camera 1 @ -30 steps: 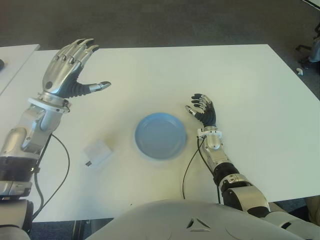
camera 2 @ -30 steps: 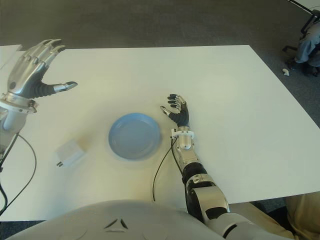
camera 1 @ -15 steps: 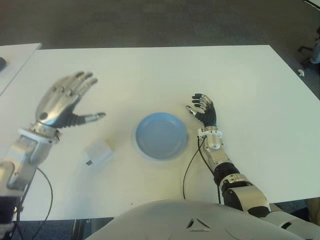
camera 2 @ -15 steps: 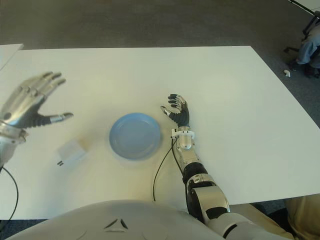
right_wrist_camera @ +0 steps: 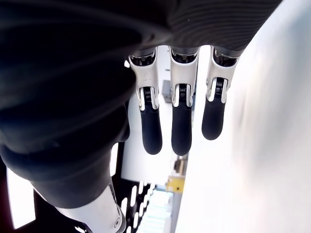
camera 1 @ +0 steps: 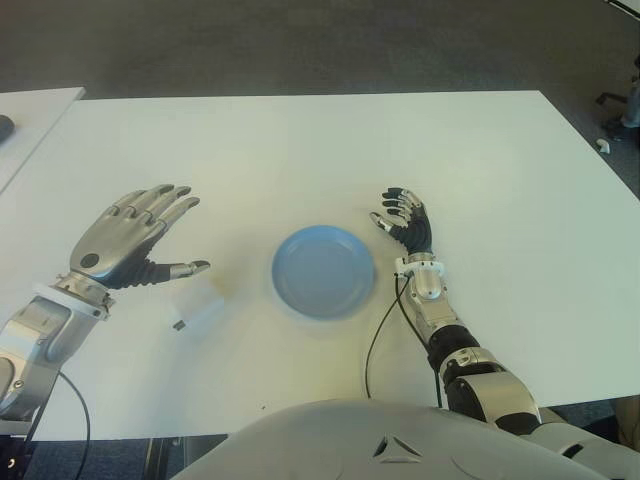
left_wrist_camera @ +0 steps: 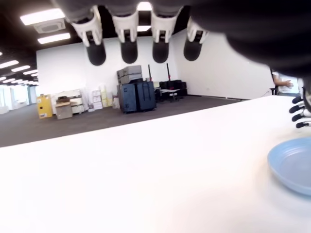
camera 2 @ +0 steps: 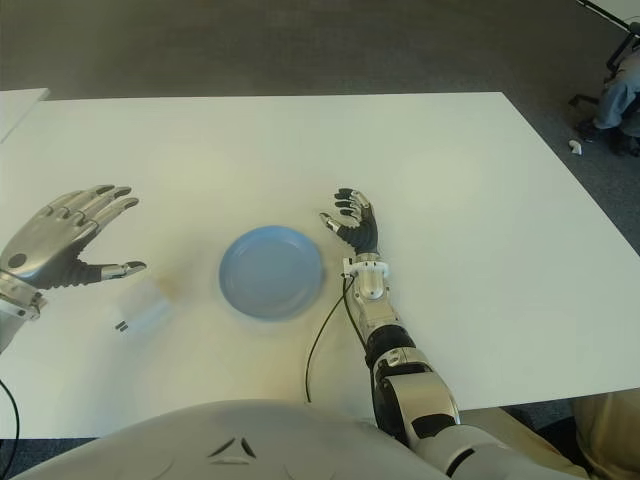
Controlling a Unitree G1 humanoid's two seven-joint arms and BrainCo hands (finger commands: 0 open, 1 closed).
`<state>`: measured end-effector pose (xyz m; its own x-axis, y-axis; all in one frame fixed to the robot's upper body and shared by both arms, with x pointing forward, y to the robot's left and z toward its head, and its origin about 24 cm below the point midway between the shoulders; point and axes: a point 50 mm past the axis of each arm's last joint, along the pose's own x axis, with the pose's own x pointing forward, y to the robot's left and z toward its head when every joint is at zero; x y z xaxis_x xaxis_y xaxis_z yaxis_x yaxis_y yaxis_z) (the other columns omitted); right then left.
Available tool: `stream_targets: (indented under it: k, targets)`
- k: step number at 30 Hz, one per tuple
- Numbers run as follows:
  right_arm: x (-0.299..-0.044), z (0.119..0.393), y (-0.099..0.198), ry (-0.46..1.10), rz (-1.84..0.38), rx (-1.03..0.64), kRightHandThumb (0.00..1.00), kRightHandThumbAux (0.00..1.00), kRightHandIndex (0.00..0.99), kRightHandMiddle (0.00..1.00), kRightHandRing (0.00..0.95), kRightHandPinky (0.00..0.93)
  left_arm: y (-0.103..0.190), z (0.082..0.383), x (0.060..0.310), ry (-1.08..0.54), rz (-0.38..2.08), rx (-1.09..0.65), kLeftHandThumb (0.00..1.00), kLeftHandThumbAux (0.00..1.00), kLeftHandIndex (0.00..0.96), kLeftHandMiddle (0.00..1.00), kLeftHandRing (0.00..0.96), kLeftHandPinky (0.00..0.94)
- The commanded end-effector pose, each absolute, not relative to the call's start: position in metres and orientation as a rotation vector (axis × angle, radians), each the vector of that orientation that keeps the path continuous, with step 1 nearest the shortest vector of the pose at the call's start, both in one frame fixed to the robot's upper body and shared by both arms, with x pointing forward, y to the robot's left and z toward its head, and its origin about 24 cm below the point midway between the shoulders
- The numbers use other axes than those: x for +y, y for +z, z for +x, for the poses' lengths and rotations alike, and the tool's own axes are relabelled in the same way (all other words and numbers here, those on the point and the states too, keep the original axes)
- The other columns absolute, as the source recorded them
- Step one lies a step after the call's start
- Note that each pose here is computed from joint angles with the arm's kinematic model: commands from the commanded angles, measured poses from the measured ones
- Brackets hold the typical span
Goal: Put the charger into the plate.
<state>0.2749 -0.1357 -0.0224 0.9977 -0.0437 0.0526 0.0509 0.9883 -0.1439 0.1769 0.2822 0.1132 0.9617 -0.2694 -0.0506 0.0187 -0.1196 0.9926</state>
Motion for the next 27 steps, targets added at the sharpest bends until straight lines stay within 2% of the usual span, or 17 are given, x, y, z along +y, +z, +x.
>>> stream_targets:
  k: [1,13,27]
  targets:
    - [-0.141,0.21,-0.088,-0.057,-0.161,0.274,0.046,0.892,0.274,0.339,0.328,0.317,0.111,0.17,0.284,-0.289,1.7,-0.138,0.063,0.221,0.0,0.0,0.0,0.0]
    - [-0.141,0.211,-0.088,-0.07,-0.169,0.279,0.038,0.89,0.267,0.341,0.331,0.315,0.104,0.161,0.283,-0.323,1.725,-0.107,0.059,0.213,0.0,0.0,0.0,0.0]
    - [-0.143,0.21,-0.088,-0.089,-0.15,0.277,0.057,0.902,0.278,0.347,0.337,0.32,0.092,0.154,0.274,-0.35,1.637,-0.05,0.069,0.216,0.0,0.0,0.0,0.0]
